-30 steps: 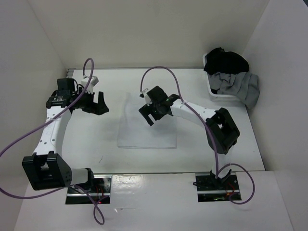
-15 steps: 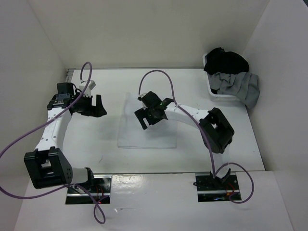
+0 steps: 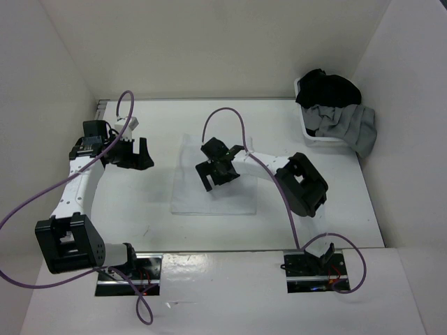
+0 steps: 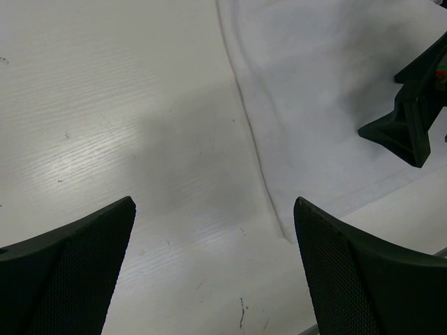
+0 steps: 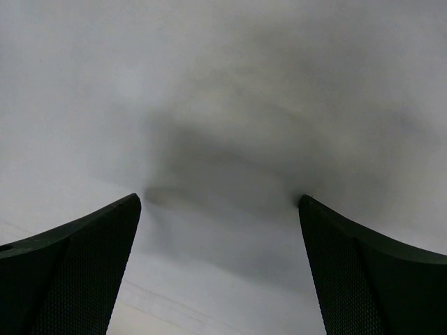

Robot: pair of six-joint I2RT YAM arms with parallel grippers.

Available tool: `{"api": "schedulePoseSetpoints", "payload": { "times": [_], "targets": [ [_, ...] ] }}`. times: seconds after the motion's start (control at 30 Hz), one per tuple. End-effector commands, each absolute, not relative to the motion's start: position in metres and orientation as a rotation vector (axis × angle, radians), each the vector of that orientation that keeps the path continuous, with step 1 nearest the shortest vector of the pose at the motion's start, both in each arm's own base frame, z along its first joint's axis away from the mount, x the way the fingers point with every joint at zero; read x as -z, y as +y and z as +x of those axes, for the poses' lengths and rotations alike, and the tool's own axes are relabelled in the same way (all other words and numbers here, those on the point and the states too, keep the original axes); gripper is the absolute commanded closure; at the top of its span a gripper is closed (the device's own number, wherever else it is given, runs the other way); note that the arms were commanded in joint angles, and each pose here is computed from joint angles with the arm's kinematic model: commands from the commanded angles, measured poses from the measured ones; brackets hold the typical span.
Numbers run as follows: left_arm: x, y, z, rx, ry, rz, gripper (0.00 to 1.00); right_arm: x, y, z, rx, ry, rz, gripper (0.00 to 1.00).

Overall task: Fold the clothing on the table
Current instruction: Flatten the skirt out

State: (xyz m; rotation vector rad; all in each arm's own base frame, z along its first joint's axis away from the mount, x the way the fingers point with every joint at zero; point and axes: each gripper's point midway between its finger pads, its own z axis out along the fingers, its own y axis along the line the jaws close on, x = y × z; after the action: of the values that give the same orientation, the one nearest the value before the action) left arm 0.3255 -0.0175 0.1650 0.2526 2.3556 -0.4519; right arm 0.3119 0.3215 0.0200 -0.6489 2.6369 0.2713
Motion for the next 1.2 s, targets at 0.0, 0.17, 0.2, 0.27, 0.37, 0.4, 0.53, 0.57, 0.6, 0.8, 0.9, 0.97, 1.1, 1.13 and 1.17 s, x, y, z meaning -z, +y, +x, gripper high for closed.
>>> {"api": "schedulePoseSetpoints", "payload": {
  "times": [0.0,0.17,0.2,0.27,0.37,0.4,0.53,0.57,0.6,0.8,0.9,0.97,1.1,1.13,1.17],
  "targets": [
    [-0.166,-0.018,0.328,0.46,2.345,0.235,0.0,0.001,0.321,0.316,-0.224,2.678,-0.612,0.02],
    [-0.166,-0.018,0.328,0.46,2.345,0.235,0.0,0.008,0.321,0.324,-0.179,2.675,-0.587,0.02],
    [-0.166,-0.018,0.328,0.46,2.345,0.235,0.0,0.008,0.317,0.329,-0.164,2.676,-0.555,0.02],
    [-0.166,-0.018,0.328,0.46,2.345,0.235,0.0,0.006,0.32,0.335,-0.162,2.664,-0.536,0.02],
    [-0.166,-0.018,0.328,0.46,2.345,0.235,0.0,0.004,0.318,0.343,-0.149,2.66,-0.503,0.02],
    [-0.166,-0.018,0.328,0.46,2.345,0.235,0.0,0.004,0.319,0.343,-0.149,2.66,-0.503,0.02],
    [-0.169,-0.018,0.328,0.455,2.337,0.238,0.0,-0.003,0.312,0.362,-0.14,2.649,-0.437,0.02],
    [-0.169,-0.018,0.328,0.455,2.337,0.238,0.0,-0.007,0.309,0.369,-0.145,2.64,-0.415,0.02],
    [-0.169,-0.019,0.328,0.466,2.333,0.241,0.0,-0.012,0.313,0.373,-0.155,2.627,-0.411,0.02],
    [-0.169,-0.019,0.328,0.466,2.333,0.241,0.0,-0.014,0.306,0.395,-0.143,2.611,-0.344,0.02],
    [-0.169,-0.019,0.328,0.466,2.333,0.241,0.0,-0.012,0.309,0.4,-0.137,2.606,-0.328,0.02],
    [-0.169,-0.019,0.328,0.466,2.333,0.241,0.0,-0.006,0.311,0.401,-0.138,2.623,-0.293,0.02],
    [-0.169,-0.019,0.328,0.466,2.333,0.241,0.0,-0.008,0.316,0.402,-0.123,2.615,-0.265,0.02],
    [-0.169,-0.019,0.328,0.466,2.333,0.241,0.0,-0.011,0.316,0.406,-0.116,2.602,-0.241,0.02],
    [-0.169,-0.019,0.328,0.466,2.333,0.241,0.0,-0.009,0.321,0.402,-0.102,2.605,-0.24,0.02]
  ]
}}
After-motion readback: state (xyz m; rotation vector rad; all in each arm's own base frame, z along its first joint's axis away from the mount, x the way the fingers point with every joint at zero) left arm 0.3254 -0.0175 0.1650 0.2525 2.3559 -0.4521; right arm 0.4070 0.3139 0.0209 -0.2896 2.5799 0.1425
